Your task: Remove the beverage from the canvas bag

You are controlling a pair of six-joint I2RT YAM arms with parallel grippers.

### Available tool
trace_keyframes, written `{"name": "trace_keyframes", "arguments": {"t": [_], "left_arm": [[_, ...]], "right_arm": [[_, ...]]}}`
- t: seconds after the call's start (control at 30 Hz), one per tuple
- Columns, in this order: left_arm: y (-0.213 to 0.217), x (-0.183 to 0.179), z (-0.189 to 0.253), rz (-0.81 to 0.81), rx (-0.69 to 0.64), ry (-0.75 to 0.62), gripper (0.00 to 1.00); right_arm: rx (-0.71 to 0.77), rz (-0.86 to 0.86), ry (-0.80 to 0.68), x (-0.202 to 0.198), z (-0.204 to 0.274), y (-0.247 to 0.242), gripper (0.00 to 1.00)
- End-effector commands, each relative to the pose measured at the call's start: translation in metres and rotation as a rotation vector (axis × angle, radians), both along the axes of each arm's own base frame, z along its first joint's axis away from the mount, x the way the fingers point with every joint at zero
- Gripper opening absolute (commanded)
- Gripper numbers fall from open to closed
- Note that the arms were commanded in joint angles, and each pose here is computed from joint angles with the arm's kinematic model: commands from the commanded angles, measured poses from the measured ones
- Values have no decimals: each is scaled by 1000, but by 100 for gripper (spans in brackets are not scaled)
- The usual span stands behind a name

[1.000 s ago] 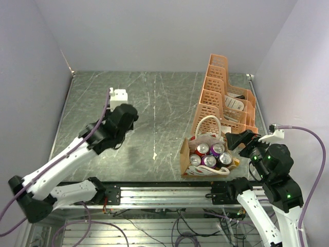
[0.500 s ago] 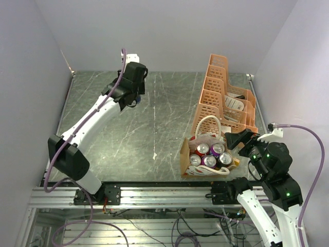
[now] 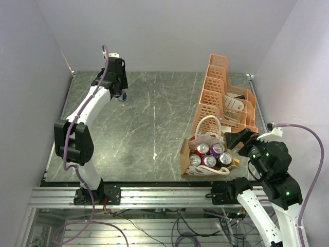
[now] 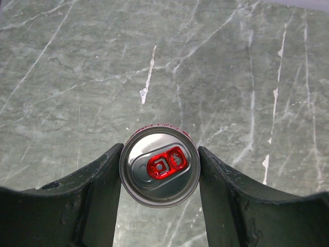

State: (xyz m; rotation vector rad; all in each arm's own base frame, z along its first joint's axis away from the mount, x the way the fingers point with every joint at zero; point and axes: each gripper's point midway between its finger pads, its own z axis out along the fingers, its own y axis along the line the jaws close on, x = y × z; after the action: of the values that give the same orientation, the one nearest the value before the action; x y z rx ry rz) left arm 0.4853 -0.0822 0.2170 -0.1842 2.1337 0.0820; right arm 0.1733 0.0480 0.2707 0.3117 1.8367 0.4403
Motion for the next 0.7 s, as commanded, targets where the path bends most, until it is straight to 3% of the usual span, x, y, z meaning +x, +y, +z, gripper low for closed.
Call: {"name": "trace_keyframes", "arguments": {"t": [0.0,0.37,0.67], "left_arm": [[-10,31,19,-98,-72,-119,7],[-4,39,-33,-103,5,-22,7],[3,41,-47,-90,49,-10,7]], "right_arm": [[-2,-11,0,5,-1,-1,93],[-4,-3,1,5,-2,1,92],[-4,0,-7,4,-1,0,93]]}}
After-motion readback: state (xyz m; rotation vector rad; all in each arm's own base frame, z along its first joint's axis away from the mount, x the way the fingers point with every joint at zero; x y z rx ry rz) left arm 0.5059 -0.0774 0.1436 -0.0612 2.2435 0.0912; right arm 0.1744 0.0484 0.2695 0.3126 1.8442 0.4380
